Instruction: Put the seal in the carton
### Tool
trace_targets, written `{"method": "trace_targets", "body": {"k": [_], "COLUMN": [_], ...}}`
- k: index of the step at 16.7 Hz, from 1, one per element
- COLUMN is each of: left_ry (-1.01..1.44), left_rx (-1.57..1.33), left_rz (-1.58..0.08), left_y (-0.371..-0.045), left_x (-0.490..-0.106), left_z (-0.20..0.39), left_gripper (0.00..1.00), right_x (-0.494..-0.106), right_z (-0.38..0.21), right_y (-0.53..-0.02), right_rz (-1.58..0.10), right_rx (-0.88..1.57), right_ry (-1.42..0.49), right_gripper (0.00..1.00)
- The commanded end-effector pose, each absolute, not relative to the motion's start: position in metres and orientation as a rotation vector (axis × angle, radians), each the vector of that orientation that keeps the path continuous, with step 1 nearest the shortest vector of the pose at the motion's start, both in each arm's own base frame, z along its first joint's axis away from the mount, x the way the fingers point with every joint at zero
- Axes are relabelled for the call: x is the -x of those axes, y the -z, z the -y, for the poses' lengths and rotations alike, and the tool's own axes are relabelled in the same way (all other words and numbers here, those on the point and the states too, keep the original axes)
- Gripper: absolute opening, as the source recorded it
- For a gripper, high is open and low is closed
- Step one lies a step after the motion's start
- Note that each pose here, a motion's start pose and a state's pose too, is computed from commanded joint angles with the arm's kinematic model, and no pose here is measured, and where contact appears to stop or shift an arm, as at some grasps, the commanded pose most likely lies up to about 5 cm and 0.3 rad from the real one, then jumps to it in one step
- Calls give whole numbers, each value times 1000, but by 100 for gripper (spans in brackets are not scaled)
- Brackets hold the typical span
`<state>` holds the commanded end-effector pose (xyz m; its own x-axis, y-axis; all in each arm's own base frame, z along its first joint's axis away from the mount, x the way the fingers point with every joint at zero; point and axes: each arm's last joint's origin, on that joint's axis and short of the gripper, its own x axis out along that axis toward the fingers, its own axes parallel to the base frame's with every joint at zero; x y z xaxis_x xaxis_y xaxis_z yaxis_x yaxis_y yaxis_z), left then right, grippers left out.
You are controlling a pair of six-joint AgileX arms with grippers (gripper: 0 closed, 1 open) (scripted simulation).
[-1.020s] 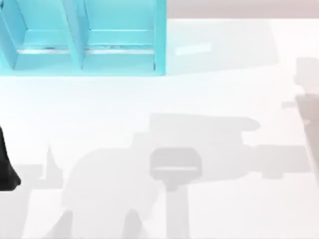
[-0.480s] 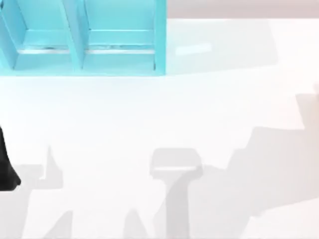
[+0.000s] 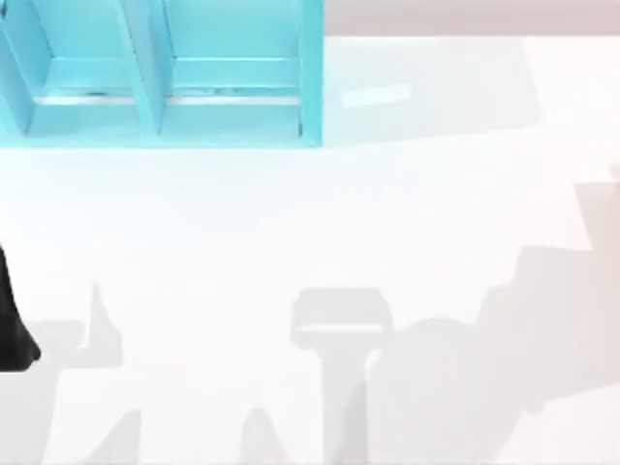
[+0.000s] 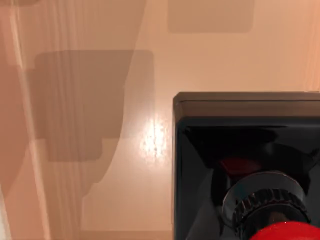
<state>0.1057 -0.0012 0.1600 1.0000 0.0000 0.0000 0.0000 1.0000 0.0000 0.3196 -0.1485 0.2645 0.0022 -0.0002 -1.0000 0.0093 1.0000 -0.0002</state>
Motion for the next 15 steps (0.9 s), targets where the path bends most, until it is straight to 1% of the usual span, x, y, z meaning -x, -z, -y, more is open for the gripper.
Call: {"method": "trace_targets", "body": {"k": [4,8,15], "left_ry": [0,0,0], "left_rx": [0,0,0], "left_rz": [0,0,0], "left_y": [-160,-160,-160], "left_x": [-106,-106,-106], "left_z": [1,1,1], "left_gripper": [100,100,100], "right_x": [-318,-317,-317], "right_z": [148,148,148], "right_y": [-230,-228,-228], "right_rz": [-1570,-1569,-1569], "right_rx": [-8,-8,-8], "right_ry": [7,7,7], "right_gripper": [0,0,53]}}
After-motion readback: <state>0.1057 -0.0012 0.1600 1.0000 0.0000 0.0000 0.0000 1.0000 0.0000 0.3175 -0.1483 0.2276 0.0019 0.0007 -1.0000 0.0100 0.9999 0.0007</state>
